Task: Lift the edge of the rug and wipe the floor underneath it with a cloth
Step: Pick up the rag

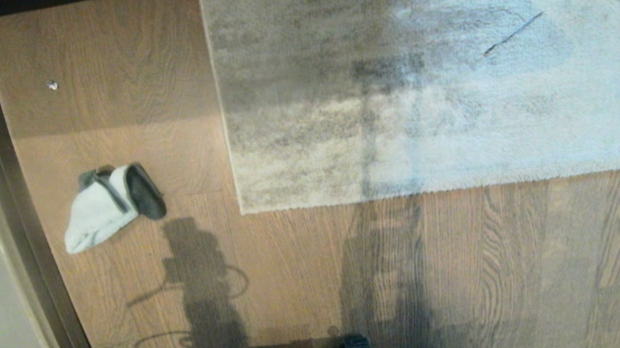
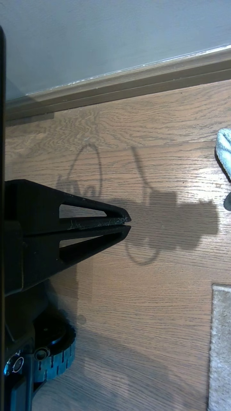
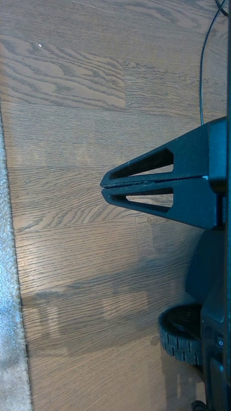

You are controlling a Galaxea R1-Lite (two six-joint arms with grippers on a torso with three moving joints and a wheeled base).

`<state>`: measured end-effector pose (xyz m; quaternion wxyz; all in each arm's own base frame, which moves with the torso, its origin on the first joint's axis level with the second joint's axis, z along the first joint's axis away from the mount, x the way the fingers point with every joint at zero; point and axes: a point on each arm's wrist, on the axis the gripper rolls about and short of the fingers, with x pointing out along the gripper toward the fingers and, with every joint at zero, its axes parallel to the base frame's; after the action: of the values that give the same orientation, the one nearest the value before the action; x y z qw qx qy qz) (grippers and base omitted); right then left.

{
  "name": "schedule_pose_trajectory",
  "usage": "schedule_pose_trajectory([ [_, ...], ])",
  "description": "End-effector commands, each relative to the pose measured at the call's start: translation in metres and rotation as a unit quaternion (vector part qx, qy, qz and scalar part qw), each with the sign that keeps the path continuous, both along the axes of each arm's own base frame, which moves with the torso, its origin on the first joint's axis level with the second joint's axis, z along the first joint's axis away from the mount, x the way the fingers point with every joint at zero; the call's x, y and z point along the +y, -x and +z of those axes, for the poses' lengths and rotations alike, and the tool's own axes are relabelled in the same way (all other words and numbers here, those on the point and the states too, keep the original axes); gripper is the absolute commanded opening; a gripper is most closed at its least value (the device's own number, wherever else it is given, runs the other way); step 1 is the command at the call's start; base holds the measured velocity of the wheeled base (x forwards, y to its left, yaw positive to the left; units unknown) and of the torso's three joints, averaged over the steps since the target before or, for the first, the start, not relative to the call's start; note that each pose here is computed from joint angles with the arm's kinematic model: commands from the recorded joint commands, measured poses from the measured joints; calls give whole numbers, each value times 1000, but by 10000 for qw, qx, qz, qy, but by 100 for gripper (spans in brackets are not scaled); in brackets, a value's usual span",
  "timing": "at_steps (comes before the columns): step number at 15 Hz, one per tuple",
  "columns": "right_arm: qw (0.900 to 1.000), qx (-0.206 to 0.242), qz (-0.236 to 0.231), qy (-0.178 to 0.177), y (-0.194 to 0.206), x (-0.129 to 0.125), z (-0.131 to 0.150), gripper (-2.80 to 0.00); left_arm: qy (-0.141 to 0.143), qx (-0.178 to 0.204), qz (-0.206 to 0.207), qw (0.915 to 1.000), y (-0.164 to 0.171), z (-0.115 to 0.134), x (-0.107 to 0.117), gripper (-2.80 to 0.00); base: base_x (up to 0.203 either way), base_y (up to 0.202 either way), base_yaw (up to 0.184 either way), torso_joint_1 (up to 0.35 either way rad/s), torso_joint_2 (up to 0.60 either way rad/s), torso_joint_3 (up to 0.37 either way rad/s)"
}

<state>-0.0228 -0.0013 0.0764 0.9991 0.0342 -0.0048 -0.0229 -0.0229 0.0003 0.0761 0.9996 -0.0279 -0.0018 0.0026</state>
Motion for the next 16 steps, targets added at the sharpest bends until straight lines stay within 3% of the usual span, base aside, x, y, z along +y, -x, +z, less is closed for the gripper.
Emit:
schedule_pose_trajectory([
  [1, 10000, -6, 1, -4, 0, 0, 0, -280, 5, 2, 4, 10000, 0, 0, 0, -280, 0, 0, 0, 0, 0, 0],
  [9, 10000, -6, 1, -4, 0, 0, 0, -280, -7, -32, 4, 10000, 0, 2, 0, -280, 0, 0, 0, 0, 0, 0],
  [13, 10000, -6, 1, 1, 0, 0, 0, -280, 44, -409, 82, 9991, 8, 26, 0, -280, 0, 0, 0, 0, 0, 0],
  [16, 10000, -6, 1, 1, 0, 0, 0, -280, 45, -158, 56, 9998, 1, 51, 0, -280, 0, 0, 0, 0, 0, 0],
])
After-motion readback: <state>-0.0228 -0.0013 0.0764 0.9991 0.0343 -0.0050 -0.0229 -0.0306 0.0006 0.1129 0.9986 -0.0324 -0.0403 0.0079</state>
